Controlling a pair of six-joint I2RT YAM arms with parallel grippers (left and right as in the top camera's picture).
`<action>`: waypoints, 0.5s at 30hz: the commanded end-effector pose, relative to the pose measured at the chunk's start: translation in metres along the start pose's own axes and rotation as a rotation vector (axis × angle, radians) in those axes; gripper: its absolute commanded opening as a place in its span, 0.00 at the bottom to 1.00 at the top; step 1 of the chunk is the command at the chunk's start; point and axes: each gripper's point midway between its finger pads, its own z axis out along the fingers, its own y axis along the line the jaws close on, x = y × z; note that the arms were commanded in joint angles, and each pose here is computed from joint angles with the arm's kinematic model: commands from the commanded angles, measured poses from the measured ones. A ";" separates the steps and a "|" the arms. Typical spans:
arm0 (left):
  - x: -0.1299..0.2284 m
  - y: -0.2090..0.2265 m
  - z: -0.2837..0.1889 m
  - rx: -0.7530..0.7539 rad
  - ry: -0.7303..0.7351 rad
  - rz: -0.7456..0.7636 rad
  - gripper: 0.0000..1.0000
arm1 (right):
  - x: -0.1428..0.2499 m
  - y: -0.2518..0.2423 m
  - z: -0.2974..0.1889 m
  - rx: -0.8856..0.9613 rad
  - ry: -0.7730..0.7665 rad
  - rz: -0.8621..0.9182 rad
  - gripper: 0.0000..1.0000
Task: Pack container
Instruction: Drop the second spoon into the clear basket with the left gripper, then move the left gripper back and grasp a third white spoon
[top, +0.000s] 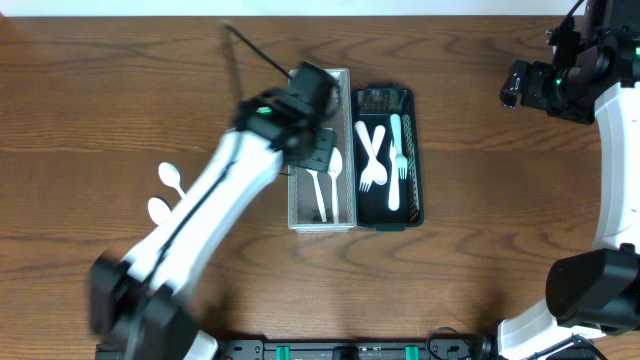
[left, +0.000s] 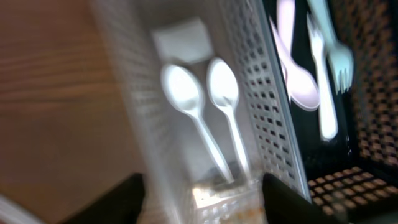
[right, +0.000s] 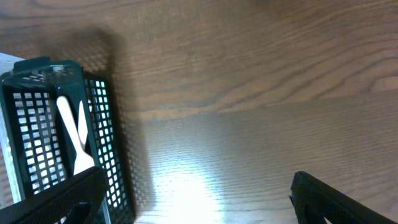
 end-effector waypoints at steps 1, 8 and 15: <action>-0.010 0.056 -0.054 -0.122 -0.120 -0.125 0.82 | 0.002 0.003 0.005 -0.008 0.015 -0.017 0.97; 0.029 0.171 -0.090 -0.244 -0.108 -0.540 0.98 | 0.002 0.003 0.005 -0.009 0.013 -0.017 0.98; 0.073 0.220 -0.039 -0.205 0.041 -0.751 0.98 | 0.002 0.003 0.005 -0.009 0.013 -0.017 0.98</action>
